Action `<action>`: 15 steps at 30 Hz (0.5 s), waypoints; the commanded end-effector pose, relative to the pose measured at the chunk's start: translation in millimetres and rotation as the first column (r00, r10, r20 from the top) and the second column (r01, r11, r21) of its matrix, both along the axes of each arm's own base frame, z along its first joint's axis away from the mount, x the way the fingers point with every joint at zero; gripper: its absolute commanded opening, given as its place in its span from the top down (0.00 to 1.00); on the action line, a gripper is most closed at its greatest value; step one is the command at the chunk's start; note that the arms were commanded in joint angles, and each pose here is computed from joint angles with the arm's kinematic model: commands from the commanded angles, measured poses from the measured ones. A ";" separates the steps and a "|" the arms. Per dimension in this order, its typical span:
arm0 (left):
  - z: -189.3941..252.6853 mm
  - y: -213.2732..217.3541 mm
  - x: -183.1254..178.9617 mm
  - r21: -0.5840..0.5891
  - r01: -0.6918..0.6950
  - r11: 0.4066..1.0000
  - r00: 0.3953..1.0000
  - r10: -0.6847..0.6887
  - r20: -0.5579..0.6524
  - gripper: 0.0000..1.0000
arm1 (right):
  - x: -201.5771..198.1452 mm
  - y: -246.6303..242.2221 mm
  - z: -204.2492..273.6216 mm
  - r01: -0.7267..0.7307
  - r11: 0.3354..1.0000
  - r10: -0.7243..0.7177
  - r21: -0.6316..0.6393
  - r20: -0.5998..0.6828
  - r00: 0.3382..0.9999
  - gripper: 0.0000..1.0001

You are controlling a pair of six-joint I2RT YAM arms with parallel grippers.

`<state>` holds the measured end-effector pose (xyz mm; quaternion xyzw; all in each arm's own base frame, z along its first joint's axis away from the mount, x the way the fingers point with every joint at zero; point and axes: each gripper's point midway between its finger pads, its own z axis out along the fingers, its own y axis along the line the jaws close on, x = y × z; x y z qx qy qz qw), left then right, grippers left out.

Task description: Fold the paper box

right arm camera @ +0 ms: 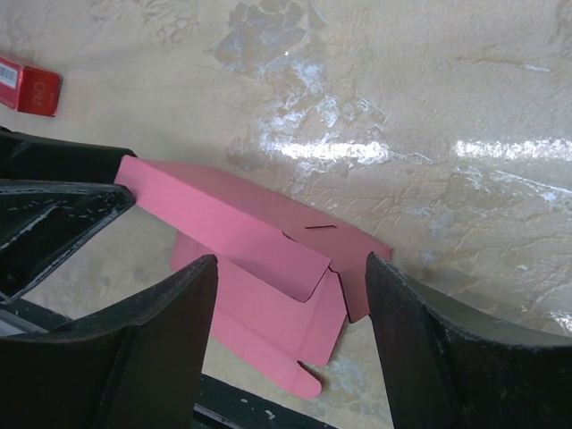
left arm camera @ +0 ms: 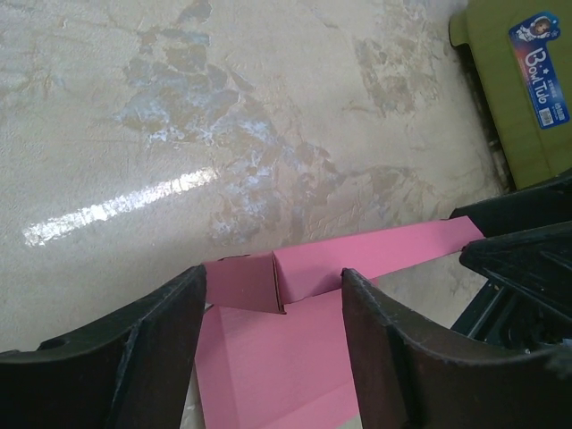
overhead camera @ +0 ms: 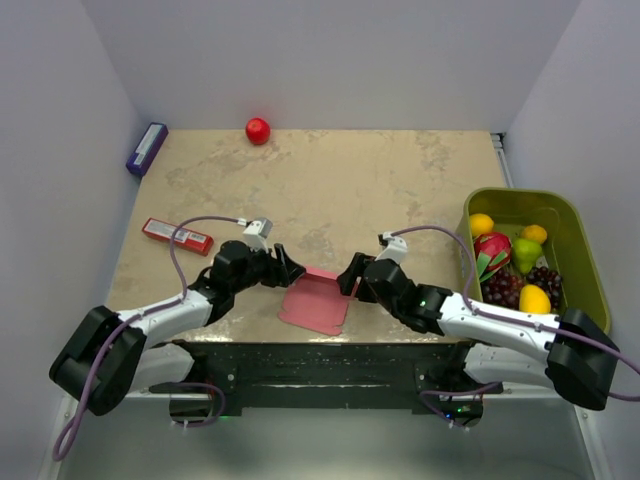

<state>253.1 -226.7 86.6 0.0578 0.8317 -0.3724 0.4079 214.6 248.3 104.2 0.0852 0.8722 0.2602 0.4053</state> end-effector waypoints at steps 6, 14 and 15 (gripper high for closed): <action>5.8 -1.8 8.5 0.011 0.010 1.000 0.999 -0.011 0.053 0.37 | 10.8 6.7 9.8 0.013 1.000 -0.014 0.015 0.026 1.000 0.36; -0.4 -1.9 9.4 0.021 0.014 1.000 0.998 -0.015 0.055 0.41 | 10.0 4.3 11.3 0.017 1.000 -0.018 0.024 0.031 0.999 0.39; 0.5 -1.9 10.1 0.019 0.014 1.000 0.998 -0.015 0.060 0.42 | 9.8 3.9 11.1 0.016 1.000 -0.017 0.023 0.032 0.999 0.39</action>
